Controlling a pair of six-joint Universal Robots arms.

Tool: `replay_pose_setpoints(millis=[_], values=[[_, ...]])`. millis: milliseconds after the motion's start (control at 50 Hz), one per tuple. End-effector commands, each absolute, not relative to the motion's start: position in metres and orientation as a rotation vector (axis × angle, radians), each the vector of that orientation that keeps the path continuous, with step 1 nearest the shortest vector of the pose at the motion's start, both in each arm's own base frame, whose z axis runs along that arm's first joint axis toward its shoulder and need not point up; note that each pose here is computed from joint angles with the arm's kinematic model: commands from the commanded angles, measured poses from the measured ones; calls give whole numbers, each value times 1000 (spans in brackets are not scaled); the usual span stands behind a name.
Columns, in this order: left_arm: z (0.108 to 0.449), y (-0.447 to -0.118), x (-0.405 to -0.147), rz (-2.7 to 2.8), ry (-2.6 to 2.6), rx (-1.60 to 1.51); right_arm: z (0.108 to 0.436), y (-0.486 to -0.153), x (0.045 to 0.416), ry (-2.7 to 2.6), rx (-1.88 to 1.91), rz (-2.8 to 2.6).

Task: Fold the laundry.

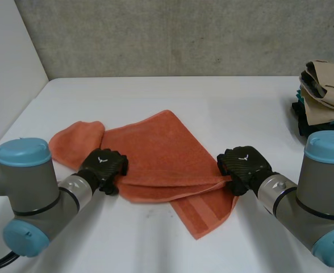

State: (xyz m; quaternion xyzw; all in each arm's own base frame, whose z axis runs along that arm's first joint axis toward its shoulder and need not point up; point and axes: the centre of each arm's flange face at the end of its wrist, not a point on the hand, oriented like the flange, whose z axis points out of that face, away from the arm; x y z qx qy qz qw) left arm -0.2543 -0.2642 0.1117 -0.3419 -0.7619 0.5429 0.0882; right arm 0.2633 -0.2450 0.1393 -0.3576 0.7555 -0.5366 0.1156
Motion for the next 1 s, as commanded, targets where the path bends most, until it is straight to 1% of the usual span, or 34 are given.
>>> replay_pose_setpoints(millis=[20, 100, 140, 180, 200, 220, 240, 260, 280, 300, 320, 340, 360, 380, 420, 500, 560, 600, 680, 700, 720, 740, 800, 820, 860, 900, 940, 1000], values=[[118, -271, -266, 1740, -2170, -1027, 144, -245, 263, 2206, -1047, -1591], [130, -266, -273, 1782, -2140, -1033, 155, -246, 263, 2189, -1045, -1629], [153, -260, -278, 1853, -2080, -1020, 163, -247, 263, 2168, -1046, -1660], [170, -255, -279, 1899, -2043, -1006, 176, -247, 263, 2135, -1046, -1710], [187, -249, -278, 1937, -2009, -998, 181, -247, 263, 2123, -1046, -1728], [196, -246, -278, 1952, -1993, -996, 187, -246, 263, 2110, -1046, -1744], [201, -242, -277, 1952, -1989, -998, 202, -245, 261, 2089, -1047, -1785], [209, -238, -277, 1958, -1979, -996, 210, -245, 260, 2080, -1050, -1804], [228, -227, -274, 1964, -1958, -993, 218, -245, 259, 2073, -1053, -1821], [236, -222, -273, 1969, -1947, -991, 226, -245, 256, 2066, -1055, -1845], [245, -216, -272, 1973, -1932, -983, 243, -246, 252, 2052, -1064, -1892], [260, -208, -269, 1981, -1906, -962, 252, -247, 249, 2042, -1066, -1919], [267, -204, -268, 1983, -1895, -949, 261, -248, 246, 2028, -1069, -1948], [273, -202, -267, 1989, -1879, -932, 276, -249, 243, 2002, -1073, -2000], [291, -197, -264, 2012, -1830, -877, 290, -249, 242, 1964, -1078, -2056], [301, -197, -264, 2004, -1784, -831, 311, -250, 244, 1891, -1077, -2146], [295, -203, -266, 1984, -1798, -829, 311, -253, 247, 1879, -1075, -2155], [276, -219, -268, 1943, -1863, -829, 307, -252, 252, 1873, -1082, -2135], [238, -248, -267, 1864, -1997, -822, 267, -248, 281, 1877, -1173, -1992], [231, -253, -267, 1844, -2022, -820, 250, -243, 296, 1870, -1207, -1931], [223, -259, -267, 1826, -2045, -819, 243, -240, 302, 1865, -1223, -1905], [207, -270, -268, 1791, -2086, -817, 238, -239, 307, 1860, -1232, -1889], [186, -292, -269, 1774, -2129, -801, 214, -236, 322, 1880, -1259, -1833], [177, -306, -266, 1777, -2160, -782, 207, -237, 324, 1893, -1265, -1819], [171, -320, -259, 1789, -2196, -758, 190, -241, 329, 1946, -1265, -1799], [166, -330, -253, 1796, -2227, -743, 184, -245, 331, 1977, -1250, -1809], [166, -329, -252, 1800, -2230, -746, 181, -248, 333, 2006, -1233, -1823], [179, -322, -255, 1827, -2201, -743, 181, -258, 329, 2079, -1182, -1884]])
